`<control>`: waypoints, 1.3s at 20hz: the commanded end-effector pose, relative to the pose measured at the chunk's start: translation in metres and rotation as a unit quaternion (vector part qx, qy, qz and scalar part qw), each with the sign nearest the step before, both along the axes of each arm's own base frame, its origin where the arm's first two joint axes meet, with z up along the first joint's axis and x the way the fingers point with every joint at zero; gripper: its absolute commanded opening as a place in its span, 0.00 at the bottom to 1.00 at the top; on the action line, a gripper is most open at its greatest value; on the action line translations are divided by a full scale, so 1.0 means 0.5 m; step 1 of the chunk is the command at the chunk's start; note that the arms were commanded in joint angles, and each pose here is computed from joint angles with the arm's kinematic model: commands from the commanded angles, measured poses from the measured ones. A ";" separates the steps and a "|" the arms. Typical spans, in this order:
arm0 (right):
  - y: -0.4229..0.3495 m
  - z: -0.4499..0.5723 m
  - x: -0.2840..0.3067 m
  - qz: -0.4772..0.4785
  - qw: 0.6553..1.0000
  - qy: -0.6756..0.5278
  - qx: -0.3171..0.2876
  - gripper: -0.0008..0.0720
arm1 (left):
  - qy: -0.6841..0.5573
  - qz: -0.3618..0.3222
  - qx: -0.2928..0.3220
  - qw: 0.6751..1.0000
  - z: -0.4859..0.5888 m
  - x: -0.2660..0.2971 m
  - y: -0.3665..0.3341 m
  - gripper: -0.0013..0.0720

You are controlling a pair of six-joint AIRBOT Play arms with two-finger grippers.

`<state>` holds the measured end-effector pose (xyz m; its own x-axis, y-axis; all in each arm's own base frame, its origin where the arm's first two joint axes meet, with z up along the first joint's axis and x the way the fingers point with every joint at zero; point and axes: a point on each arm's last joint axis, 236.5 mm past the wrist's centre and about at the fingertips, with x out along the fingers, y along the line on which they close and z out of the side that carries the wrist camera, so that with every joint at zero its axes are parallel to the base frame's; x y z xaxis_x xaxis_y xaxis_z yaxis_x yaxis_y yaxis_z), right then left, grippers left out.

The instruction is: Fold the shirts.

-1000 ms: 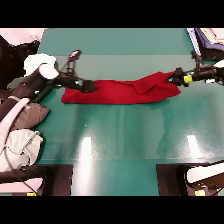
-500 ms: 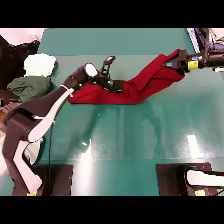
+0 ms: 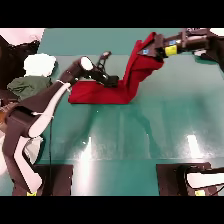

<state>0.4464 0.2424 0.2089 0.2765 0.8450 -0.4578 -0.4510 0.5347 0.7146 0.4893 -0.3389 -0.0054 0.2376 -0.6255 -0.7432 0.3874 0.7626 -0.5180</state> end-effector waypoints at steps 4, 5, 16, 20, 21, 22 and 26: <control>0.186 -0.002 0.022 0.045 0.998 -0.033 0.023 0.03 | -0.115 0.077 0.105 0.985 0.245 0.060 0.337 0.06; 0.215 -0.008 0.024 0.050 0.998 -0.036 0.026 0.03 | -0.130 0.092 0.120 0.980 0.285 0.053 0.390 0.06; 0.438 -0.204 0.055 0.044 0.997 -0.052 0.027 0.14 | -0.161 0.162 0.151 0.962 0.437 -0.027 0.582 0.06; 0.563 -0.216 0.007 0.063 0.993 -0.060 0.085 0.75 | -0.154 0.157 0.145 0.965 0.435 -0.034 0.574 0.06; 0.575 -0.212 -0.012 0.081 0.990 -0.067 0.096 0.75 | -0.153 0.156 0.145 0.965 0.434 -0.035 0.574 0.06; 0.571 -0.205 -0.022 0.093 0.988 -0.068 0.100 0.75 | -0.152 0.156 0.146 0.965 0.433 -0.036 0.574 0.06; 0.450 -0.180 -0.015 0.112 0.989 -0.043 0.085 0.74 | -0.141 0.151 0.148 0.967 0.426 -0.044 0.573 0.06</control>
<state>0.4451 0.4934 0.1121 0.1566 0.9455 -0.2855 -0.6063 0.3202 0.7280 0.4708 -0.0519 0.2099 0.6101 -0.2624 -0.7476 0.2159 0.9629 -0.1618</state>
